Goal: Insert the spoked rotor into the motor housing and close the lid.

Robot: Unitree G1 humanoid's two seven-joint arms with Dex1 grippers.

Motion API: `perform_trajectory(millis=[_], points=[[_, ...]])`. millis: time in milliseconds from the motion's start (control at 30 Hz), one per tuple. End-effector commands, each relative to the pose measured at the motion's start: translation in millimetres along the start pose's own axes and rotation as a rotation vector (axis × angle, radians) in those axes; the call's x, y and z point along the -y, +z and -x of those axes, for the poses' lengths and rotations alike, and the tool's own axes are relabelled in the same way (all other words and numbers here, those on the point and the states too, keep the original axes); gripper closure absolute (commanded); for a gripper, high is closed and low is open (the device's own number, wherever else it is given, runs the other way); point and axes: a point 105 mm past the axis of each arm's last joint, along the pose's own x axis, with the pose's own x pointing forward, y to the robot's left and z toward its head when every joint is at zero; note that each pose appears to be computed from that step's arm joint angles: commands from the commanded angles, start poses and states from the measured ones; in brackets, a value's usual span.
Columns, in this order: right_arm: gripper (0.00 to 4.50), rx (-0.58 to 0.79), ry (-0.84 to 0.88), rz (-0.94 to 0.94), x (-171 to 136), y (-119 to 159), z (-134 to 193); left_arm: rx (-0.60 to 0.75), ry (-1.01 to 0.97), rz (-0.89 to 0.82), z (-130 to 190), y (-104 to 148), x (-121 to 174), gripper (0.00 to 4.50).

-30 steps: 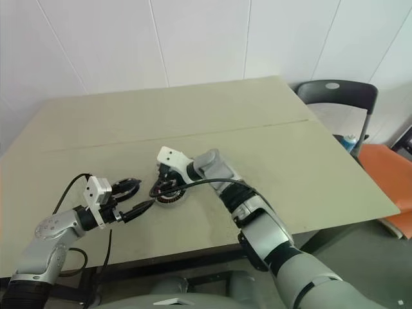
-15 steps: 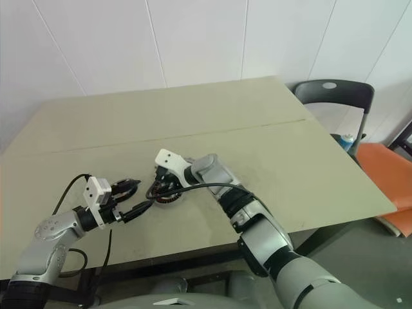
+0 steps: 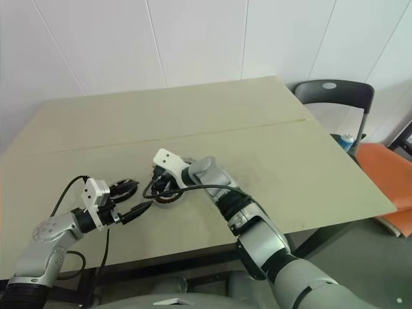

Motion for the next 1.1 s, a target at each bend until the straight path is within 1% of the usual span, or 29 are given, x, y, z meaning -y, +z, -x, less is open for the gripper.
perform_trajectory(millis=[33,233,367,533,600,700,767,867,1100], points=[[3.75,-0.094,-0.018,-0.022,3,-27,0,0.027,0.017,-0.047,4,14,-6,0.00],[3.75,0.001,-0.004,-0.065,8,-6,7,0.025,0.018,-0.050,4,14,-7,0.00],[3.75,0.050,0.002,-0.033,18,11,26,0.035,0.016,-0.042,5,15,-7,0.00],[3.75,0.116,0.043,0.048,22,30,53,0.077,0.017,-0.032,9,22,-5,0.00],[3.75,0.126,0.042,0.093,22,30,60,0.075,0.021,-0.030,11,21,-5,0.00],[3.75,0.122,0.019,0.141,24,21,65,0.067,0.033,-0.025,13,18,-5,0.00],[3.75,0.141,0.016,0.143,22,20,65,0.064,0.038,-0.021,14,16,-4,0.00],[3.75,0.190,0.060,0.146,8,22,62,0.061,0.040,-0.017,13,13,-4,0.00],[3.75,0.195,0.118,0.094,-8,13,55,0.059,0.046,-0.011,15,10,-6,0.00]])
